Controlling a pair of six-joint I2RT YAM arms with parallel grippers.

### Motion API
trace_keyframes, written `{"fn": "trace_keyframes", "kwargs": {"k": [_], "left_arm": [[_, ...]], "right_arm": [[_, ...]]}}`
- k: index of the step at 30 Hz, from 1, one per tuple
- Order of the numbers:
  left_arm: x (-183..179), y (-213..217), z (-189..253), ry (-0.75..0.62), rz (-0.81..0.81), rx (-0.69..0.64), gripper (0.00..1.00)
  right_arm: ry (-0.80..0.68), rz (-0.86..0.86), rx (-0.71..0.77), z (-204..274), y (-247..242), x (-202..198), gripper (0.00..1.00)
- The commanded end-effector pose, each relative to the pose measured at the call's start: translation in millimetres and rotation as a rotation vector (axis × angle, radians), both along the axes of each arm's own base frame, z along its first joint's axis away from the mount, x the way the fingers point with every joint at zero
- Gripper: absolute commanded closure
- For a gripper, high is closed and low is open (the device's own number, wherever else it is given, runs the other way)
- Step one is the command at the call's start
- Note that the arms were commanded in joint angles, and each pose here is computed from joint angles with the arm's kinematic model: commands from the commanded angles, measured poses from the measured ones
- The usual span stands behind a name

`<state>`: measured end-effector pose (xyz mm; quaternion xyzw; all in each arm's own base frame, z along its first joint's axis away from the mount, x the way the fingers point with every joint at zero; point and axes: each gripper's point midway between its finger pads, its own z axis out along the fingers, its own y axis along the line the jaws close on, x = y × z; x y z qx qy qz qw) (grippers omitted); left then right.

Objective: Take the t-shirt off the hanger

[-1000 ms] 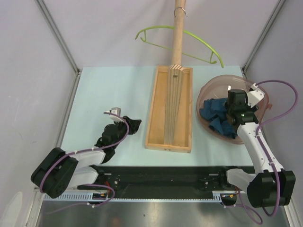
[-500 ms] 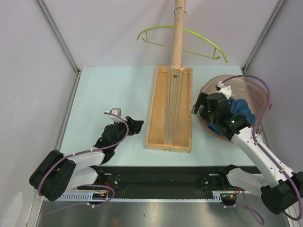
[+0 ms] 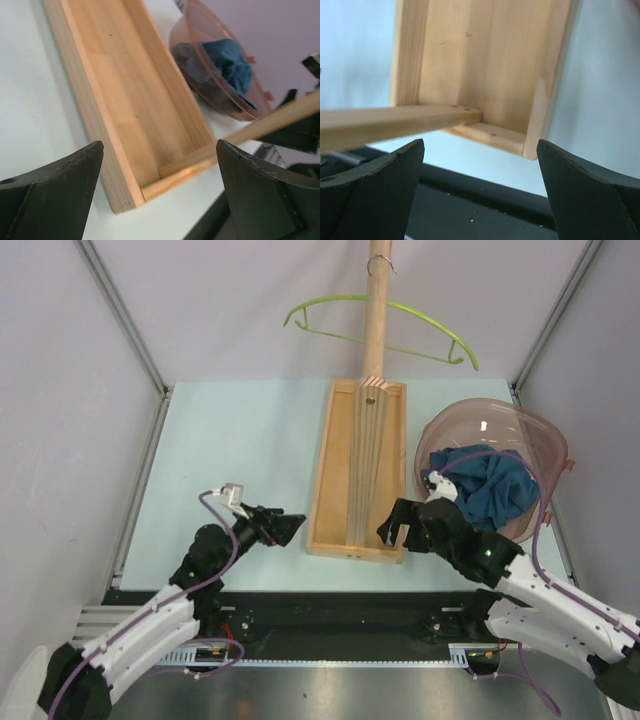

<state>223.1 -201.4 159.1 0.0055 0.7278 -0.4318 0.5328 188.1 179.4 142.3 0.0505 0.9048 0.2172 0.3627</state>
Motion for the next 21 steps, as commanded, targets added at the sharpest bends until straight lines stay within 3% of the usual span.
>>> {"fn": "trace_keyframes", "kwargs": {"k": [1,4,8,14,19,21], "left_arm": [[-42.2,-3.4,-1.0,0.027,-0.133,-0.079,0.00],[-63.0,-5.7,1.7,0.036,-0.208,-0.129,0.00],[-93.3,-7.1,20.1,-0.014,-0.322,-0.280,0.00],[-125.6,-17.5,21.2,-0.008,-0.518,-0.398,0.00],[-132.4,-16.5,28.7,-0.066,-0.556,-0.445,0.00],[-132.7,-14.2,37.4,-0.062,-0.551,-0.494,0.00]], "right_arm": [[-0.078,-0.024,0.220,15.6,11.1,-13.5,0.00],[-0.138,-0.018,0.367,32.4,17.5,-22.0,0.00],[-0.174,-0.011,0.465,25.2,14.9,-33.6,0.00],[-0.218,-0.053,0.614,24.5,-2.9,-43.4,0.00],[-0.171,-0.093,0.560,0.6,-4.7,-41.1,0.00],[-0.187,-0.063,0.612,9.7,0.5,-43.4,0.00]]}}
